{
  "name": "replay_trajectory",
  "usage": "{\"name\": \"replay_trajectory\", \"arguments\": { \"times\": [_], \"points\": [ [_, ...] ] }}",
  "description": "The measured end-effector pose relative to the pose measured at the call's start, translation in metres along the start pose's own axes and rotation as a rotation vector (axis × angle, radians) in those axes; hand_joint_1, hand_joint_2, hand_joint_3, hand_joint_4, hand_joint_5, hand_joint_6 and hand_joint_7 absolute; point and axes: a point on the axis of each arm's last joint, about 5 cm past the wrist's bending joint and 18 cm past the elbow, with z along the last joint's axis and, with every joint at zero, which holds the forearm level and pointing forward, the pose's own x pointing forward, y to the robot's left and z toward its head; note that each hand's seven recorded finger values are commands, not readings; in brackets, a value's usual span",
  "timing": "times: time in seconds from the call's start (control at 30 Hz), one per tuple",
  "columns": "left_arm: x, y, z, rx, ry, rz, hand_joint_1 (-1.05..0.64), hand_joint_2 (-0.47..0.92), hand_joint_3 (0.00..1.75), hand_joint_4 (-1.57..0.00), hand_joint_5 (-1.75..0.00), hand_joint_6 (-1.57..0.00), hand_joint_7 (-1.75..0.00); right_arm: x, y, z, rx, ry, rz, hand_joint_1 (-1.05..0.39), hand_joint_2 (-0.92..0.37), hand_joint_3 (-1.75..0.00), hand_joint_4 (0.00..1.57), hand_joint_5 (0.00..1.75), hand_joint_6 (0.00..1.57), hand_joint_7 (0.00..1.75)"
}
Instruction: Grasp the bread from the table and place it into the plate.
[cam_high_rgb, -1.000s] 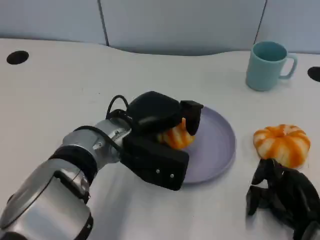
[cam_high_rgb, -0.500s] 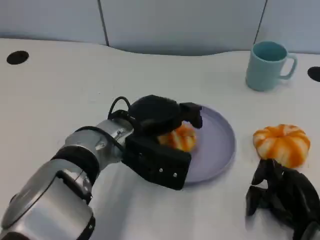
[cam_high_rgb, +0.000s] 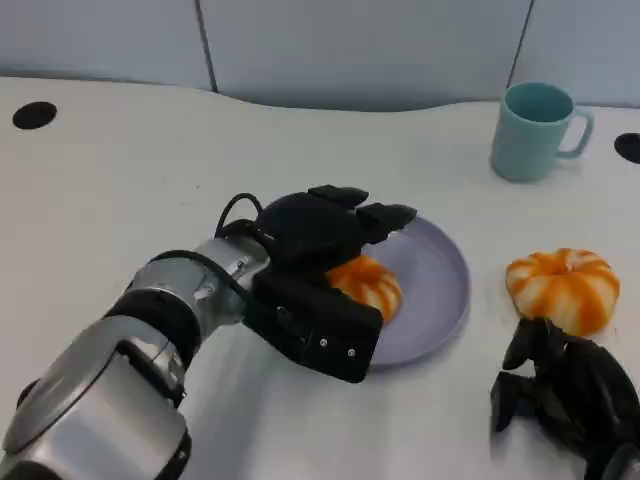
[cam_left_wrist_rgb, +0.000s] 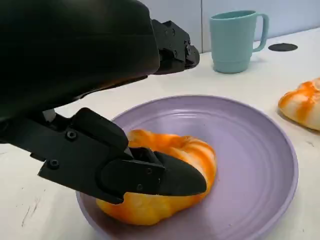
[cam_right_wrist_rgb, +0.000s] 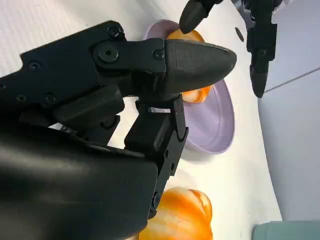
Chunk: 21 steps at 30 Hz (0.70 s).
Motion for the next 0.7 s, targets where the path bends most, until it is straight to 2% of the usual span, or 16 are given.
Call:
{"name": "replay_trajectory", "arguments": {
  "times": [0.33,0.47,0.5,0.63,0.67,0.7],
  "points": [
    [-0.012,0.009,-0.013,-0.158,-0.008,0.101,-0.79,0.92,0.30,-0.01,-0.01,-0.04,-0.02,0.000,0.0002,0.000,0.000,0.001,0.001,-0.46,-0.92,-0.51,1.15,1.48,1.06,1.41],
    [-0.029,-0.003,-0.021,-0.460,-0.051,0.199,-0.72,0.92,0.31,-0.03,-0.02,-0.07,-0.04,0.000,0.0006,-0.001,-0.004,-0.006,0.007,-0.45,-0.92,-0.52,1.17,1.48,1.06,1.40],
    [-0.035,-0.006,-0.024,-0.521,-0.057,0.219,-0.71,0.92,0.30,-0.07,-0.04,-0.12,-0.06,0.000,0.0006,-0.001,-0.006,-0.009,0.007,-0.45,-0.92,-0.52,1.17,1.48,1.06,1.40],
    [-0.056,-0.018,-0.036,-0.726,-0.056,0.313,-0.70,0.92,0.30,-0.09,-0.06,-0.15,-0.08,0.000,0.0001,-0.002,-0.007,-0.009,0.005,-0.45,-0.92,-0.52,1.17,1.48,1.06,1.40],
    [-0.058,-0.019,-0.038,-0.745,-0.056,0.319,-0.73,0.92,0.37,-0.23,-0.26,-0.26,-0.09,0.000,-0.0001,-0.002,-0.008,-0.008,0.004,-0.44,-0.92,-0.52,1.17,1.47,1.07,1.40],
    [-0.062,-0.020,-0.040,-0.783,-0.061,0.343,-0.73,0.92,0.40,-0.23,-0.45,-0.32,-0.07,0.000,0.0000,-0.001,-0.008,-0.008,0.005,-0.44,-0.92,-0.51,1.17,1.47,1.07,1.40]
  ]
}}
